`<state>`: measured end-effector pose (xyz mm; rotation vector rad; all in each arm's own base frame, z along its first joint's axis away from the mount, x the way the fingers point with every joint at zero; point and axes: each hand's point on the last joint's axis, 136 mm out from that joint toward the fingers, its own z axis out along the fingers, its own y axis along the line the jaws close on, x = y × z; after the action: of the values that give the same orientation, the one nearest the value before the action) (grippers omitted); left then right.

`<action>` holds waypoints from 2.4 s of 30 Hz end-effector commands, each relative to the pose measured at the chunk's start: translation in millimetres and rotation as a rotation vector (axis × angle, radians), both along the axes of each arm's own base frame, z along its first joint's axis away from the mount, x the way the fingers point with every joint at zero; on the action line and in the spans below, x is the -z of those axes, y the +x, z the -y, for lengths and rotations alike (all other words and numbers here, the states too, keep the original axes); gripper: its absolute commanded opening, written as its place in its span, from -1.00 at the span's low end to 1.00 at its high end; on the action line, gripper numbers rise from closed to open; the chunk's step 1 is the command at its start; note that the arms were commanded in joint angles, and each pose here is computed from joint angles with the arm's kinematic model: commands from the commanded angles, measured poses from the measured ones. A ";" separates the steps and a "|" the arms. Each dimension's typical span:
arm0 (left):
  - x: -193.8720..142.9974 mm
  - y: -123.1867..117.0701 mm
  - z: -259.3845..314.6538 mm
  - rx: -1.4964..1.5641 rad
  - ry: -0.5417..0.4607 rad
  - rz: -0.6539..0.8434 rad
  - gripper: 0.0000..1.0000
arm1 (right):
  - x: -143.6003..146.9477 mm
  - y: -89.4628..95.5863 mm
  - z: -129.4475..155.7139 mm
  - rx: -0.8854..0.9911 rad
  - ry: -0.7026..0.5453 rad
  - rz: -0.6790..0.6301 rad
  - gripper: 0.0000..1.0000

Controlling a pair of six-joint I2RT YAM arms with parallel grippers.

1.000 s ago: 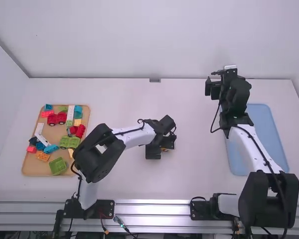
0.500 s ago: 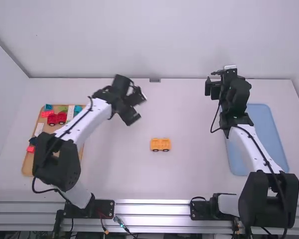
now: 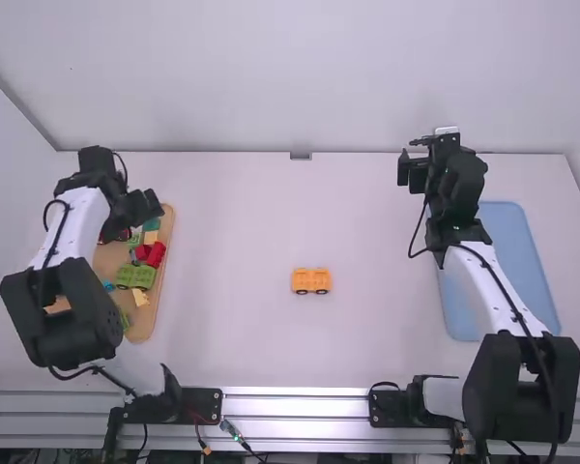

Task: Assemble lego blocks to make yellow taxi

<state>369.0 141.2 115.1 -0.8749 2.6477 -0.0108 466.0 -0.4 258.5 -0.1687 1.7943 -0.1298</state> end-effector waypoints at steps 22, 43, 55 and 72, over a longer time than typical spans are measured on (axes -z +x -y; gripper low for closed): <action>52.2 28.3 -17.0 0.192 0.054 -0.245 0.37 | -21.4 6.8 -12.0 -0.016 0.008 0.059 0.98; 101.9 31.7 -16.0 0.355 0.082 -0.320 -0.10 | -20.9 6.7 -12.9 -0.015 0.031 0.057 0.98; 119.4 29.1 -12.3 0.374 0.067 -0.299 0.05 | -19.6 6.5 -13.2 -0.016 0.031 0.051 0.98; 118.0 25.3 -30.1 0.289 0.153 -0.335 -0.18 | -20.0 6.3 -19.3 -0.028 0.026 0.053 0.97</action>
<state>400.2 160.4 -0.6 -0.4031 3.0059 0.1990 467.1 15.2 264.3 -0.1687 1.7685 -0.0963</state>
